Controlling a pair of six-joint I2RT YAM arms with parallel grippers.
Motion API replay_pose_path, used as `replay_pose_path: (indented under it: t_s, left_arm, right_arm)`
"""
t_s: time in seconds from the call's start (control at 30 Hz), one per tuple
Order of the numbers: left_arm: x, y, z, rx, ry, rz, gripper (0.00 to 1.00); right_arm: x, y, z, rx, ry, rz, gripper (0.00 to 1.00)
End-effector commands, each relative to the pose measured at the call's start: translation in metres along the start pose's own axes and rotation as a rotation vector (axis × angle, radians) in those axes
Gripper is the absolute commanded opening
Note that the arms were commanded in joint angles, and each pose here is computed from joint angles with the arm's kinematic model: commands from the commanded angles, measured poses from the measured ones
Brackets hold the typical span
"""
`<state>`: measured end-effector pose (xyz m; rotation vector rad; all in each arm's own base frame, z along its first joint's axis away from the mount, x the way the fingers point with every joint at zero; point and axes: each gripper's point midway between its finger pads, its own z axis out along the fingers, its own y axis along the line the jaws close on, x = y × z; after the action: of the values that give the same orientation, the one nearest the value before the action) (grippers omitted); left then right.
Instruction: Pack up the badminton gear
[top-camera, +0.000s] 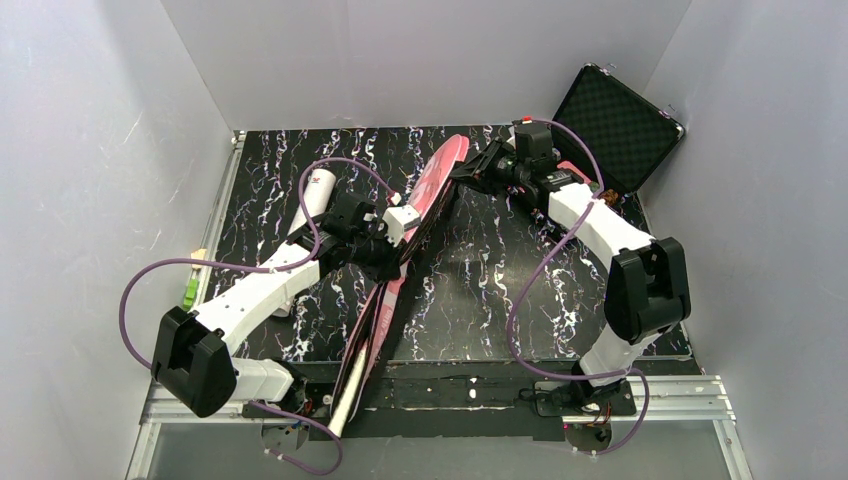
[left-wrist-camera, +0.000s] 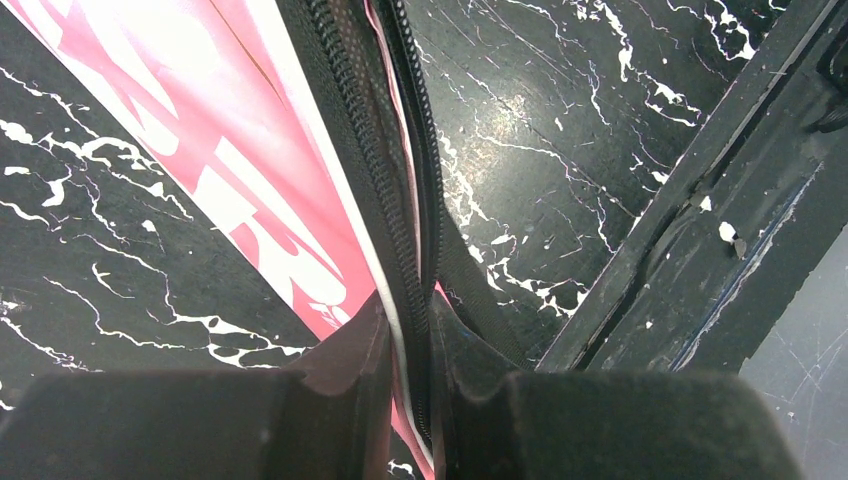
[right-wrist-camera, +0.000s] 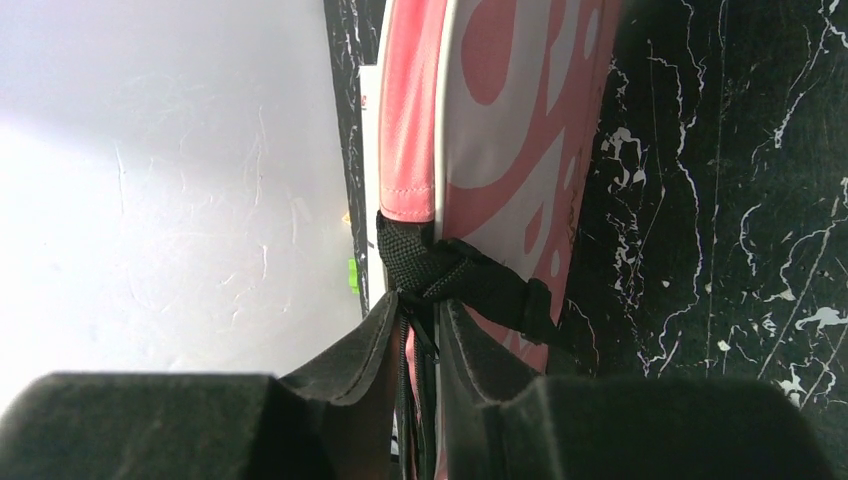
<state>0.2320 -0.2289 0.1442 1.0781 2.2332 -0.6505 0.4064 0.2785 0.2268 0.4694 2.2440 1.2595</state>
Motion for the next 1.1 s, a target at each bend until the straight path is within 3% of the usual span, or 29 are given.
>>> replay_pose_path:
  t_s: [0.0, 0.13, 0.4, 0.57, 1.07]
  left_arm:
    - [-0.025, -0.011, -0.015, 0.033, -0.089, 0.048, 0.00]
    - [-0.026, -0.011, -0.015, 0.031, -0.089, 0.047, 0.00]
    - [-0.026, -0.011, -0.015, 0.029, -0.091, 0.047, 0.00]
    - [-0.026, -0.011, -0.015, 0.029, -0.091, 0.048, 0.00]
    - [-0.026, -0.010, -0.016, 0.021, -0.093, 0.051, 0.00]
  right_arm:
    - [0.001, 0.027, -0.018, -0.094, -0.006, -0.022, 0.24]
    - [0.004, 0.026, -0.021, -0.096, 0.000, -0.018, 0.10]
    - [0.011, 0.028, -0.026, -0.113, 0.024, -0.012, 0.07]
    - [0.016, 0.029, -0.028, -0.136, 0.042, -0.005, 0.21]
    - [0.020, 0.024, -0.028, -0.134, 0.042, 0.011, 0.33]
